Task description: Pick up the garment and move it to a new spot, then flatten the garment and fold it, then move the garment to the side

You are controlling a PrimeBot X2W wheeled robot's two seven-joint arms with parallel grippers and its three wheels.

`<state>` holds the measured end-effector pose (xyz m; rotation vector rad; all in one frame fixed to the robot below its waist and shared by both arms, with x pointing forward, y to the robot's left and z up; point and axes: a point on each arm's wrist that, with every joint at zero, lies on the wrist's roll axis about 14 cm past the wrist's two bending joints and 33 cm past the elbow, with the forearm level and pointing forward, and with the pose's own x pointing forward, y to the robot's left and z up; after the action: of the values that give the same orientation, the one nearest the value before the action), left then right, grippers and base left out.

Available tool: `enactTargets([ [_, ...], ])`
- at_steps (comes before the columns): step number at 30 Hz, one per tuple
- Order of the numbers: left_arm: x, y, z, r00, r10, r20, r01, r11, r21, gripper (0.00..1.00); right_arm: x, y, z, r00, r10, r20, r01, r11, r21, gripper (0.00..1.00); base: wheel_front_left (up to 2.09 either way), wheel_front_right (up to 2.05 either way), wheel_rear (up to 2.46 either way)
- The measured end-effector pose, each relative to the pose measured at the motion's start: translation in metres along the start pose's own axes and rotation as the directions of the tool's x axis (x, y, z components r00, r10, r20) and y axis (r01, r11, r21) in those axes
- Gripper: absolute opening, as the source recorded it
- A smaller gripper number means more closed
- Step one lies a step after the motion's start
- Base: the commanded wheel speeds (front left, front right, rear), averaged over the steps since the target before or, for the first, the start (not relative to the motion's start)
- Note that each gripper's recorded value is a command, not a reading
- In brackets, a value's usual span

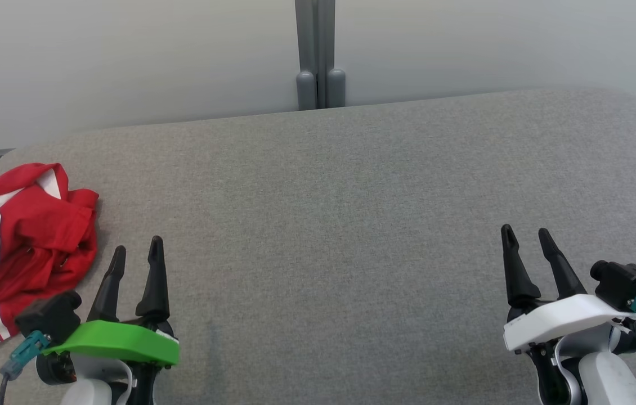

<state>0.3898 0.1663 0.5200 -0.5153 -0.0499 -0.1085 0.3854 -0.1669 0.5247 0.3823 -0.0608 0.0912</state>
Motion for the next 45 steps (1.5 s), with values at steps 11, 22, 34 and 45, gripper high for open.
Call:
enactTargets([
  [11,-0.001,0.0,-0.006,1.0,-0.013,-0.013,0.014,0.995,0.097,1.0,0.0,0.005,-0.004,1.0,0.02,-0.018,-0.022,0.995,-0.1,1.0,0.0,0.0,0.0],
  [22,-0.002,-0.001,-0.01,0.999,-0.026,-0.022,0.03,0.981,0.19,1.0,0.0,0.007,-0.004,0.999,0.031,-0.022,-0.035,0.983,-0.182,1.0,0.0,0.0,0.0],
  [34,-0.001,0.001,-0.016,0.999,-0.031,-0.035,0.039,0.962,0.271,1.0,0.0,0.009,-0.008,0.999,0.044,-0.032,-0.05,0.968,-0.245,1.0,0.0,0.0,0.0],
  [45,-0.002,0.004,-0.021,0.998,-0.031,-0.05,0.046,0.944,0.326,1.0,0.0,0.009,-0.006,0.999,0.048,-0.021,-0.052,0.958,-0.281,1.0,0.0,0.0,0.0],
])
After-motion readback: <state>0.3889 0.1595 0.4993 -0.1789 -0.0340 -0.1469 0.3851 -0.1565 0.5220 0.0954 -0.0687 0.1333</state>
